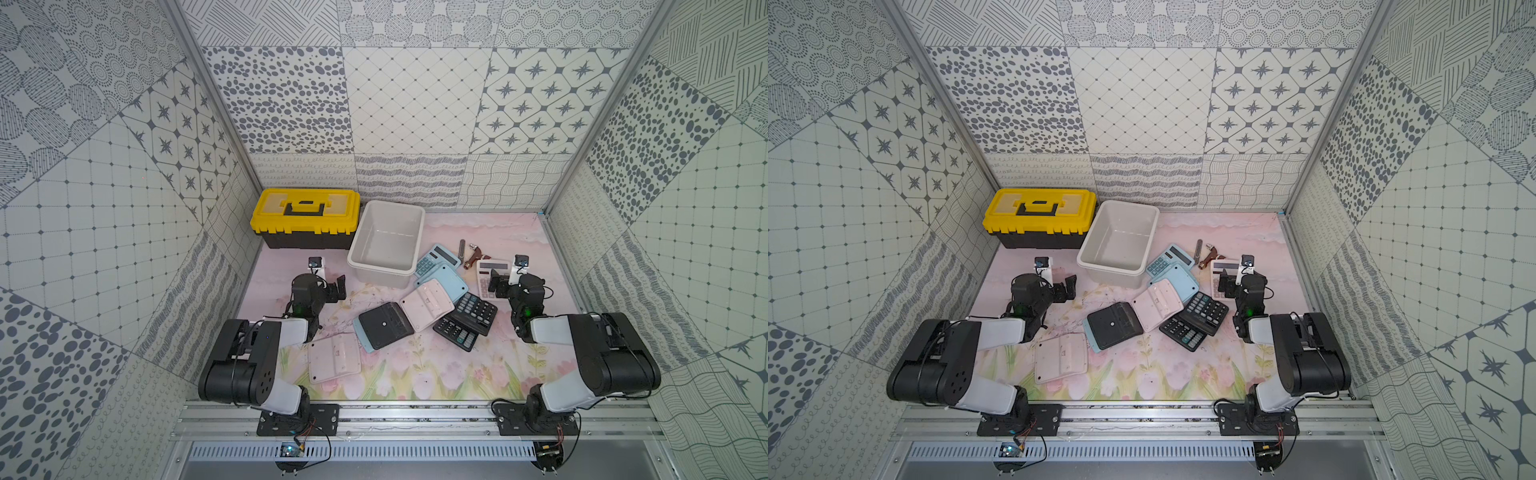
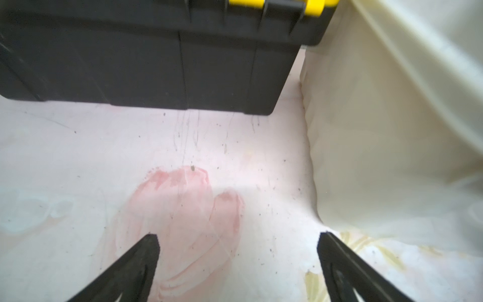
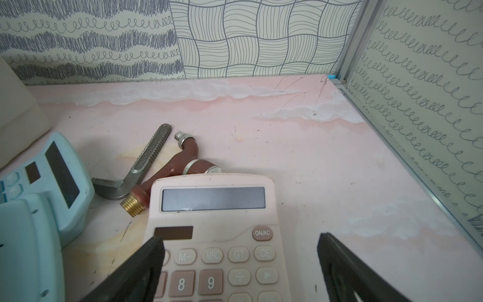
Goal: Put the calculator in the storage box
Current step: Pick up the calculator at the center of the board.
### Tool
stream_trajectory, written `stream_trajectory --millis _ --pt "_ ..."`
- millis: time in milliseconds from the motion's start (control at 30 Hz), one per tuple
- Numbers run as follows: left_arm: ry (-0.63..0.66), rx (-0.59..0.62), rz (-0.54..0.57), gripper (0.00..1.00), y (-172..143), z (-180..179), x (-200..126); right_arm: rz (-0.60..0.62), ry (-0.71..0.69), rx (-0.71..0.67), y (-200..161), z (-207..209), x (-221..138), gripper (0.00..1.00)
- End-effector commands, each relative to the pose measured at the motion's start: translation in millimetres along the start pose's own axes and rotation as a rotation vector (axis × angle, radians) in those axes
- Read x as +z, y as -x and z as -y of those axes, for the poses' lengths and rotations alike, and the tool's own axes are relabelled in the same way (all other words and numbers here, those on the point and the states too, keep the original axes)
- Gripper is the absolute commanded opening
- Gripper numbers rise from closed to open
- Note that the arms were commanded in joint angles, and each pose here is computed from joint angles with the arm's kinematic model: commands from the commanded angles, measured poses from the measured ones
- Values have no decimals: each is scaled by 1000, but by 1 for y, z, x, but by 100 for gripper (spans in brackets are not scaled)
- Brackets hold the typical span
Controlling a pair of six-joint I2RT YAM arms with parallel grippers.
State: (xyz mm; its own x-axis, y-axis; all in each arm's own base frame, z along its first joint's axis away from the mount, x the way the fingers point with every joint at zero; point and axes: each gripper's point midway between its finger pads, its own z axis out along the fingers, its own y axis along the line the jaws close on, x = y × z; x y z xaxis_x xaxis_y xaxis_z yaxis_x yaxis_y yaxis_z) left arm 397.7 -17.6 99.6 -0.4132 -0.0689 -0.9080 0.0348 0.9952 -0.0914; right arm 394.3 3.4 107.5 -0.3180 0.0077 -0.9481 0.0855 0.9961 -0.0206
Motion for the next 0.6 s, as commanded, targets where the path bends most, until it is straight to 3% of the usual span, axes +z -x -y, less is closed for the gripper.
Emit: stream_trajectory --millis 0,200,367,567 --pt "45 -48 -48 100 19 -5 -16 26 -37 3 28 5 -14 97" --pt "-18 -204 -103 100 44 18 -41 -15 25 152 43 -1 -45 97" --pt "-183 -346 -132 100 65 50 -67 -55 144 307 61 -17 -85 97" --pt "-222 -533 -265 100 56 65 -115 -101 292 459 74 -36 -124 97"
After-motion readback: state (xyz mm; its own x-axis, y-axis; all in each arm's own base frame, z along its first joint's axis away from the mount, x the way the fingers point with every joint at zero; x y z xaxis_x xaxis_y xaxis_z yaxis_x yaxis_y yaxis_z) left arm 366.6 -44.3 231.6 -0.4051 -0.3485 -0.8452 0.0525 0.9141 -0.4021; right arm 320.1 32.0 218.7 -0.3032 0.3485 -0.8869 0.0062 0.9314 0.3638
